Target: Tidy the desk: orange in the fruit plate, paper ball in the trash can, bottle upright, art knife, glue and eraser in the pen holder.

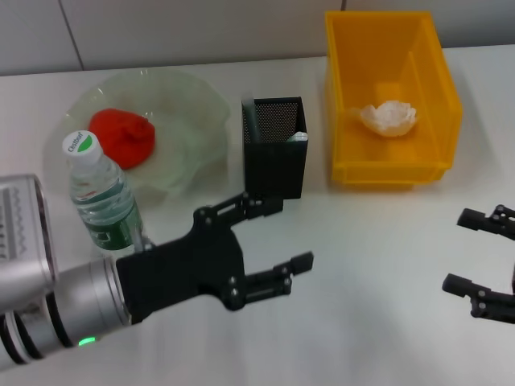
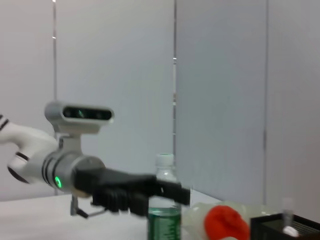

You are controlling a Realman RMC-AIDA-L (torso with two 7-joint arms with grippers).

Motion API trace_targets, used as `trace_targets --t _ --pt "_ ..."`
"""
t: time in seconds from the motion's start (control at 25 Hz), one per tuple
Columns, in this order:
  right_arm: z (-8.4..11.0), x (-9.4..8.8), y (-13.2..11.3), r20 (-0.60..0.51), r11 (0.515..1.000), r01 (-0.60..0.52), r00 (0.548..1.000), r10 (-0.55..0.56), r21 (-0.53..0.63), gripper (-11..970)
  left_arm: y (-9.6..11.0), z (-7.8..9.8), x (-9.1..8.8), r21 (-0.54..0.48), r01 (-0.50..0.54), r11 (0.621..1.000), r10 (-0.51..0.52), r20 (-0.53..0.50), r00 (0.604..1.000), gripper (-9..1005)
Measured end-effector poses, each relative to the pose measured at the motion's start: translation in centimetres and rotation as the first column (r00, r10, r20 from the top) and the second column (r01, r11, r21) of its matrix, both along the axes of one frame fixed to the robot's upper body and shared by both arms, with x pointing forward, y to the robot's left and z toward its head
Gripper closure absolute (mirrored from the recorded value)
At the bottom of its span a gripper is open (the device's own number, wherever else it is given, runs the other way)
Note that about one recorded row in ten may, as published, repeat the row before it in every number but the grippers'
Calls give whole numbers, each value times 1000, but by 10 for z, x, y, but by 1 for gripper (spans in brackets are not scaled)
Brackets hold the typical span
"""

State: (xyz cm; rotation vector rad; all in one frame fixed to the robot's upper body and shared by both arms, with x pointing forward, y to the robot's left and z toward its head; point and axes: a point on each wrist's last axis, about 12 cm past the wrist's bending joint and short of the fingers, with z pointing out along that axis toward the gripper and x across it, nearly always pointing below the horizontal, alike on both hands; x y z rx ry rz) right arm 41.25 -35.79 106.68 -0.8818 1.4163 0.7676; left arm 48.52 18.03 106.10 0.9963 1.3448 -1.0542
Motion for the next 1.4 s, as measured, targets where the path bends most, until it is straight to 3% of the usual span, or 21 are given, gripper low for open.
trace_targets --t 0.36,1.04,1.4 --pt "4 16 14 -26 996 -91 995 91 5 153 2 -15 -6 64 5 998 -2 -36 999 214" --pt "2 25 22 -69 993 -121 990 121 -3 153 8 -18 -9 71 -12 997 15 -38 999 213" --pt "0 33 28 -85 992 -127 988 126 -12 153 21 -20 -15 53 -51 997 53 -50 997 213"
